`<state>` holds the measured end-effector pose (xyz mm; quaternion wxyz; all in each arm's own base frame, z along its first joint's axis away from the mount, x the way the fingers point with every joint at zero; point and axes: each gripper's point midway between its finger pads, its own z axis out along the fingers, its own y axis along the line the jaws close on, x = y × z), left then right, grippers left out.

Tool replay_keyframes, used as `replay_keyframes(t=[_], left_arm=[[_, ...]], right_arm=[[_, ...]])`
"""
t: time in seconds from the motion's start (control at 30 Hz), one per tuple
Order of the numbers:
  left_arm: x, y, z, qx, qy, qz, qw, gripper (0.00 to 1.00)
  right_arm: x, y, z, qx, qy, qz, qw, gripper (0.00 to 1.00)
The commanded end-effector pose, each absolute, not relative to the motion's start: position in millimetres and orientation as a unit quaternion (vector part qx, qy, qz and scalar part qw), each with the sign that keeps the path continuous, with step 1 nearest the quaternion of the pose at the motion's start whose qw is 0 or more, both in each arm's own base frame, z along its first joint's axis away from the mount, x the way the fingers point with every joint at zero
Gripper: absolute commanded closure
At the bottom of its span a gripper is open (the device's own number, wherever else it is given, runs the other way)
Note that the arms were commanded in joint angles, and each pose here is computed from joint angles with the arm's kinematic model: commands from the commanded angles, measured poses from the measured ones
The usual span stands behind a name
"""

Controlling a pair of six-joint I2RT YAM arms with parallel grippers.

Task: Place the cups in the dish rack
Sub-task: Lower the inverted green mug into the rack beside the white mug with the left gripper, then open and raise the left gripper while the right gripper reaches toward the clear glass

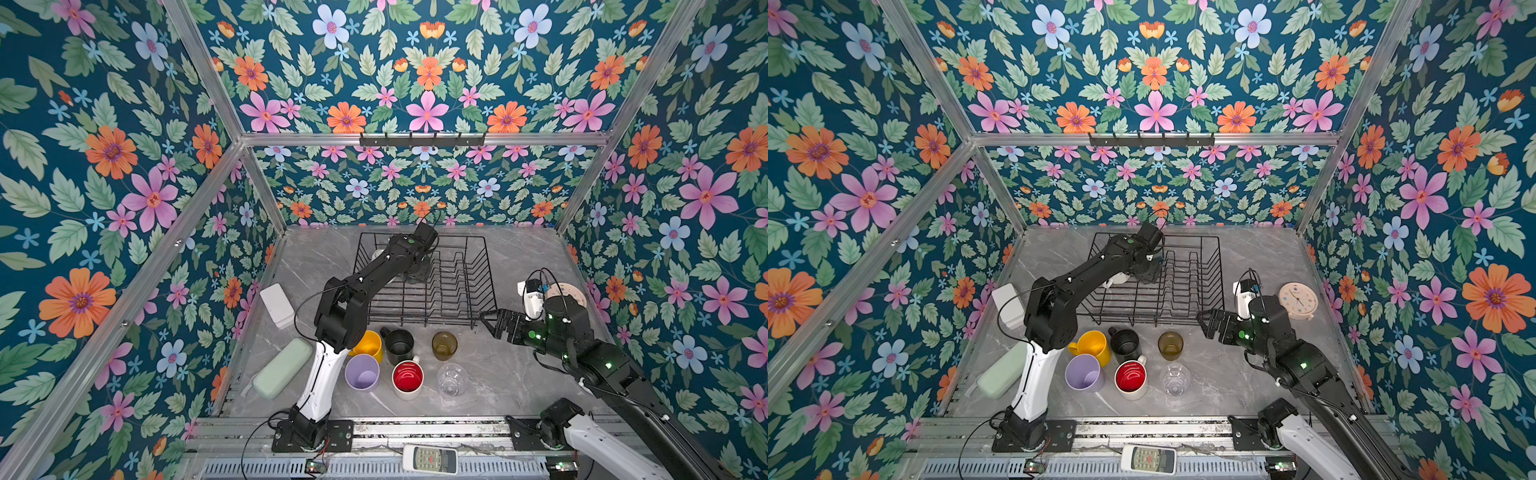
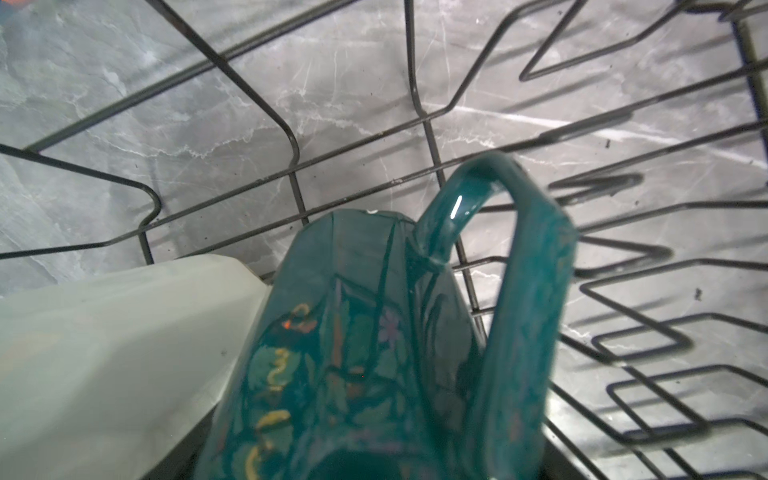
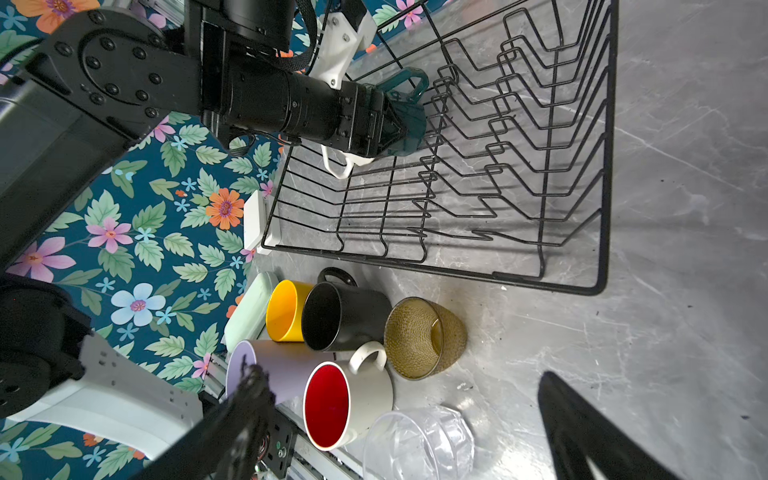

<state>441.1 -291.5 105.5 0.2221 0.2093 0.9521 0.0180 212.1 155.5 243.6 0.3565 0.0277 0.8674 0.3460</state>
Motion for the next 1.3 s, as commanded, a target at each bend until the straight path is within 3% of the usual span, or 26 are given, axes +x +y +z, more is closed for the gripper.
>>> replay_keyframes(t=[0.0, 0.17, 0.57, 0.93, 1.27], left_arm=[[441.7, -290.2, 102.9, 0.209, 0.952, 0.023, 0.220, 0.31], [444.8, -289.2, 104.3, 0.206, 0.952, 0.028, 0.226, 0.18], [446.8, -290.2, 108.1, 0.205, 0.950, 0.026, 0.232, 0.03], [446.2, -297.7, 135.5, 0.198, 0.943, -0.012, 0.267, 0.00], [438.6, -288.5, 229.8, 0.161, 0.900, -0.071, 0.398, 0.00]], right_arm=[[212.8, 156.3, 247.4, 0.025, 0.863, 0.350, 0.363, 0.01], [212.5, 156.0, 246.6, 0.026, 0.864, 0.350, 0.362, 0.01], [213.1, 156.5, 245.8, 0.025, 0.865, 0.349, 0.361, 0.01], [213.0, 150.8, 244.2, 0.020, 0.873, 0.326, 0.363, 0.02], [202.3, 148.7, 230.1, -0.010, 0.909, 0.284, 0.306, 0.15]])
